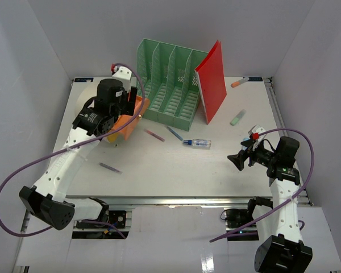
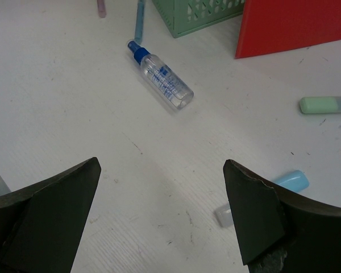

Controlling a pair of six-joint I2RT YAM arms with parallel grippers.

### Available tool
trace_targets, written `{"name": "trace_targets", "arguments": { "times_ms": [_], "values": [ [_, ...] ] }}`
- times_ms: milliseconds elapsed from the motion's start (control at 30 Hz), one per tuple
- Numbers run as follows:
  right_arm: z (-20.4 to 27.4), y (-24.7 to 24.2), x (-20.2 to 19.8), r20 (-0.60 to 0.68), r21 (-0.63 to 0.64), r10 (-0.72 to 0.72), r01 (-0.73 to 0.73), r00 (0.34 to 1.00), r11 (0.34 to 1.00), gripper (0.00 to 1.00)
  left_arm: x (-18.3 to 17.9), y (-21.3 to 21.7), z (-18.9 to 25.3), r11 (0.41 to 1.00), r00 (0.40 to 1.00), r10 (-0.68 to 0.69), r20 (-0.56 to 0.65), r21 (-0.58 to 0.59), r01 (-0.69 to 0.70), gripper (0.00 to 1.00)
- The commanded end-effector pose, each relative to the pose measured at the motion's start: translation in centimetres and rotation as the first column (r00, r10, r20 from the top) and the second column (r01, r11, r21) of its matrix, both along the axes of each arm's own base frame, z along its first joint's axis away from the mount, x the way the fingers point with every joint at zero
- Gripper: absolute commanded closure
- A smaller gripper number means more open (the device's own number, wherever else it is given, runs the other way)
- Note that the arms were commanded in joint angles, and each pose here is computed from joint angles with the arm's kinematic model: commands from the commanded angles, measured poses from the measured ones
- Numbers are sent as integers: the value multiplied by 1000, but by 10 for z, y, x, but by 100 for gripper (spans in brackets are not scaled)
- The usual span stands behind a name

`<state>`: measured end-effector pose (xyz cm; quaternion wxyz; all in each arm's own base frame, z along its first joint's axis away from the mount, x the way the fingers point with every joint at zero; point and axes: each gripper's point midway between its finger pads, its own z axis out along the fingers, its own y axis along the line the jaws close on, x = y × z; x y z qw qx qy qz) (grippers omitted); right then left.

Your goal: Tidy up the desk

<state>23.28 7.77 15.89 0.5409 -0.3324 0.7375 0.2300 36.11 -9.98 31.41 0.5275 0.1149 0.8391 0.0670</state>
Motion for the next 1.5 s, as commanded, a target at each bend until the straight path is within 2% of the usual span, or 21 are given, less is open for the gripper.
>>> {"name": "trace_targets", "arguments": {
  "times_ms": [0, 33, 133, 267, 367, 433, 533, 667, 700, 800, 1000, 1133, 1267, 1467],
  "values": [
    [6, -1, 4, 54, -23, 4, -3, 999, 1000, 5, -21, -2, 67, 984, 988, 3, 155, -175, 25, 17],
    [7, -2, 4, 56, -24, 2, -1, 998, 1000, 5, -27, -1, 73, 980, 985, 2, 171, -198, 32, 16],
    [3, -8, 9, 45, -40, -34, 36, 998, 999, 5, -60, -17, 99, 926, 967, -96, 236, -335, 173, 13],
    [0, -37, 27, -30, -109, -204, 199, 979, 974, 2, -110, -51, 80, 791, 919, -306, 248, -471, 390, 9],
    [-10, -71, 45, -144, -188, -406, 378, 902, 907, 2, -146, -67, 54, 680, 877, -415, 240, -559, 475, 8],
    [-17, -93, 54, -206, -263, -541, 486, 815, 833, 10, -162, -70, 35, 634, 872, -436, 222, -612, 473, 8],
    [-35, -100, 61, -299, -332, -631, 542, 716, 772, 10, -184, -71, 14, 576, 862, -457, 220, -665, 475, 7],
    [-53, -86, 76, -262, -357, -692, 598, 673, 717, 10, -210, -65, 5, 523, 851, -460, 253, -697, 490, 2],
    [-59, -88, 79, -213, -412, -735, 624, 643, 665, 10, -213, -64, 4, 517, 852, -457, 254, -704, 488, 2],
    [-69, -95, 89, -190, -455, -800, 671, 569, 586, 10, -221, -59, -3, 517, 857, -454, 243, -712, 475, 2],
    [-81, -94, 102, -229, -460, -820, 684, 524, 566, 8, -230, -55, -17, 504, 872, -437, 223, -742, 442, 2],
    [-94, -90, 105, -275, -467, -808, 662, 521, 586, 1, -234, -51, -18, 500, 882, -418, 219, -755, 424, 2],
    [-106, -83, 106, -343, -456, -774, 626, 532, 633, 14, -234, -50, -19, 499, 887, -411, 211, -762, 412, 2],
    [-121, -85, 103, -424, -432, -756, 623, 498, 652, 36, -237, -49, -18, 492, 890, -406, 208, -771, 405, 2]
  ]
}}
